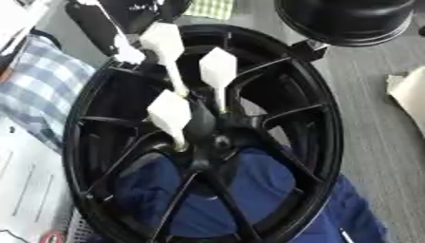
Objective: Pull the pin out of the wheel hub.
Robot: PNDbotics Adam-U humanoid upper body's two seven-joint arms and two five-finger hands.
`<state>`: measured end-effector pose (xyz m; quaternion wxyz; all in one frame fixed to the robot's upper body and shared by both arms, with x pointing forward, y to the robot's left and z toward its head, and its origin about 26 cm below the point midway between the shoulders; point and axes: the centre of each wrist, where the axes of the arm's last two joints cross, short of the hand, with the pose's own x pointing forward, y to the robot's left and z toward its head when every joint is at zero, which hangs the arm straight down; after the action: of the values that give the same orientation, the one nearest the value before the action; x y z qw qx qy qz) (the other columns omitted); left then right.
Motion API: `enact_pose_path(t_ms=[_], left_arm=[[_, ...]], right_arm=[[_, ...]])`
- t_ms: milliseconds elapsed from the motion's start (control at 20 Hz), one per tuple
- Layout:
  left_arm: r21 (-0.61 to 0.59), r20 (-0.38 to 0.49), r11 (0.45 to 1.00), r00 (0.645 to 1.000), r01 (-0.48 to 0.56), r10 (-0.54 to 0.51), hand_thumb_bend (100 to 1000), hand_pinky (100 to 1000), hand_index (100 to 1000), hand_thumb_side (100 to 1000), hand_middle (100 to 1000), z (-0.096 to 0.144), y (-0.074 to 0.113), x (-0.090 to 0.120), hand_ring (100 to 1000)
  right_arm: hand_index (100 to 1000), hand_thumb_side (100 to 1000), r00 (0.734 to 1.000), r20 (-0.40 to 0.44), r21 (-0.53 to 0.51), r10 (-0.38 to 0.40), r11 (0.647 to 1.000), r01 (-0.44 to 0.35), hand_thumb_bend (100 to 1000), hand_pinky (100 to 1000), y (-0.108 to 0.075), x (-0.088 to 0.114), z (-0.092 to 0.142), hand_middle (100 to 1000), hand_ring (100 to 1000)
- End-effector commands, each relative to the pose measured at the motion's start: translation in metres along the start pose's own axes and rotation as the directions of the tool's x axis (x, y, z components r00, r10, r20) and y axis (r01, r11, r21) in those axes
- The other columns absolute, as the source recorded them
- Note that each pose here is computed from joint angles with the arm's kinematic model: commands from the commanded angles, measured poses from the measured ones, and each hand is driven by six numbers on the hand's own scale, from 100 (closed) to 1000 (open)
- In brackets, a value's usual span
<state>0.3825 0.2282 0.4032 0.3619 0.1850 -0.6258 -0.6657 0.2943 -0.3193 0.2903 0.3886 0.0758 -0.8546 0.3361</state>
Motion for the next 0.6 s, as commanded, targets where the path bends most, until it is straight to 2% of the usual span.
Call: enact_pose_path(t_ms=[50,250,400,500,600], left_arm=[[0.169,-0.041,0.986,0.999,0.0,0.007,231,716,351,100,265,0.044,0.026,0.001,544],[0.313,-0.097,0.949,0.992,-0.042,0.075,212,716,345,100,260,0.088,0.031,-0.013,541],[0.438,-0.162,0.895,0.971,-0.089,0.176,188,719,345,100,260,0.13,0.03,-0.04,540],[0.512,-0.23,0.853,0.942,-0.097,0.245,177,722,359,100,271,0.16,0.02,-0.065,547],[0.557,-0.318,0.827,0.9,-0.077,0.298,171,724,372,100,282,0.184,0.0,-0.091,553]], right_arm=[[794,296,1.0,0.017,-0.001,0.025,1.0,-0.025,103,947,-0.005,0.011,-0.002,644,787],[793,291,1.0,0.019,-0.007,0.025,1.0,-0.025,106,946,-0.006,0.011,-0.001,643,786],[792,287,0.999,0.022,-0.022,0.03,0.999,-0.029,110,944,-0.007,0.011,0.002,642,785],[792,284,0.999,0.023,-0.038,0.035,0.999,-0.034,114,944,-0.009,0.011,0.004,642,785],[792,283,0.999,0.026,-0.059,0.038,0.998,-0.037,117,944,-0.01,0.011,0.006,641,784]])
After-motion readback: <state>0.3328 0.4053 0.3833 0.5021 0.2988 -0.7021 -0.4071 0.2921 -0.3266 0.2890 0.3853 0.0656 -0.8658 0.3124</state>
